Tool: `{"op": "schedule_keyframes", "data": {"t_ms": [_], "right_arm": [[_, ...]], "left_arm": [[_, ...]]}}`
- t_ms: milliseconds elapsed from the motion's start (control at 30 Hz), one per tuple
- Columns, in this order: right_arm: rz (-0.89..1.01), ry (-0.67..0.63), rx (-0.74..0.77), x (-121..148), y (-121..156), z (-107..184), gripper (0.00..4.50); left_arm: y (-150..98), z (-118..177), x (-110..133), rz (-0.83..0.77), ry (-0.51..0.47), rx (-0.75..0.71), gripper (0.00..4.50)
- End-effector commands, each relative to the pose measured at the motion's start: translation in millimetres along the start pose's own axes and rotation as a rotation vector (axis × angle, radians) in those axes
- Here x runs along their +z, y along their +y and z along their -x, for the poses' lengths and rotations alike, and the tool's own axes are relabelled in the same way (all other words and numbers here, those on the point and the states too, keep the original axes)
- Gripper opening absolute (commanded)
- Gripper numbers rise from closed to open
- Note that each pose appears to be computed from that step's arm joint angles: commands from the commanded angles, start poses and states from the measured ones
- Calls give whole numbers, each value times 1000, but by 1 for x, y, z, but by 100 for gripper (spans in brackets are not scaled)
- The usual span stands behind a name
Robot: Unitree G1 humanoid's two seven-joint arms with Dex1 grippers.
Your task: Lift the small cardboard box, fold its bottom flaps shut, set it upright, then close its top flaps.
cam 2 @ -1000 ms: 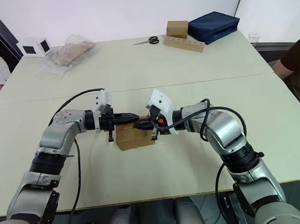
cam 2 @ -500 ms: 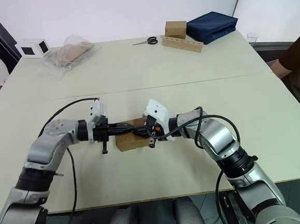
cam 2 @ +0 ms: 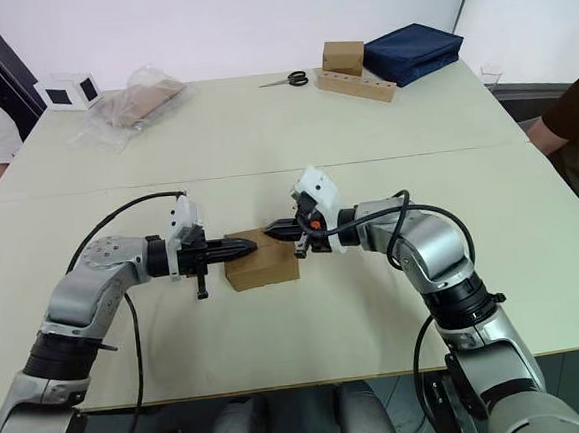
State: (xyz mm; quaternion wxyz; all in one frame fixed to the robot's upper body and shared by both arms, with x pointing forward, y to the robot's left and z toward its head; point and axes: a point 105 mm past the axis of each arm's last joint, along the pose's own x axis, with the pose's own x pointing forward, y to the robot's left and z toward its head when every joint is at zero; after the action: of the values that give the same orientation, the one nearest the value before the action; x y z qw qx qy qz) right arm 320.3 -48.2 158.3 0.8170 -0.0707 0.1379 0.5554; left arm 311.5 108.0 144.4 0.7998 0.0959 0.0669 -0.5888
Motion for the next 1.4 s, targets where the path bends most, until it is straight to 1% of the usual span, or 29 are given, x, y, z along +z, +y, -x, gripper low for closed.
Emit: {"op": "schedule_keyframes", "data": {"t_ms": [33,100,200,300,333,433,567,667,800,833,900,1000,1067,1200,1333,1400], "right_arm": [[14,32,25,-10,4,-3,4],[10,58,40,-20,7,-7,4],[25,100,22,-31,4,-9,4],[37,104,12,-32,1,-9,4],[37,90,14,-28,1,-9,4],[43,8,24,-4,4,-2,4],[78,-74,41,25,11,15,4],[97,-104,56,38,18,29,4],[104,-111,37,47,19,50,4],[110,-100,27,48,19,59,4],[132,-41,-16,43,18,91,4],[150,9,-37,39,20,111,4],[178,66,-35,35,26,134,4],[183,166,-56,32,30,170,4],[177,225,-60,31,34,191,4],[175,237,-57,30,36,197,4]], "left_arm": [[2,2,2,1,0,2,0],[2,2,-3,0,22,0,0],[2,3,-10,11,41,5,0],[2,5,-11,15,42,14,0],[2,7,-9,18,32,16,0],[3,12,5,25,-23,26,0],[0,21,27,32,-91,41,0],[-5,29,40,31,-111,44,0],[-10,42,51,10,-102,59,0],[-11,49,54,4,-95,69,0],[-19,70,63,-3,-84,83,0],[-27,82,68,3,-70,87,0],[-33,97,67,2,-21,106,0],[-39,130,67,11,73,149,0],[-43,155,65,13,139,199,0],[-46,162,64,22,157,219,0]]}}
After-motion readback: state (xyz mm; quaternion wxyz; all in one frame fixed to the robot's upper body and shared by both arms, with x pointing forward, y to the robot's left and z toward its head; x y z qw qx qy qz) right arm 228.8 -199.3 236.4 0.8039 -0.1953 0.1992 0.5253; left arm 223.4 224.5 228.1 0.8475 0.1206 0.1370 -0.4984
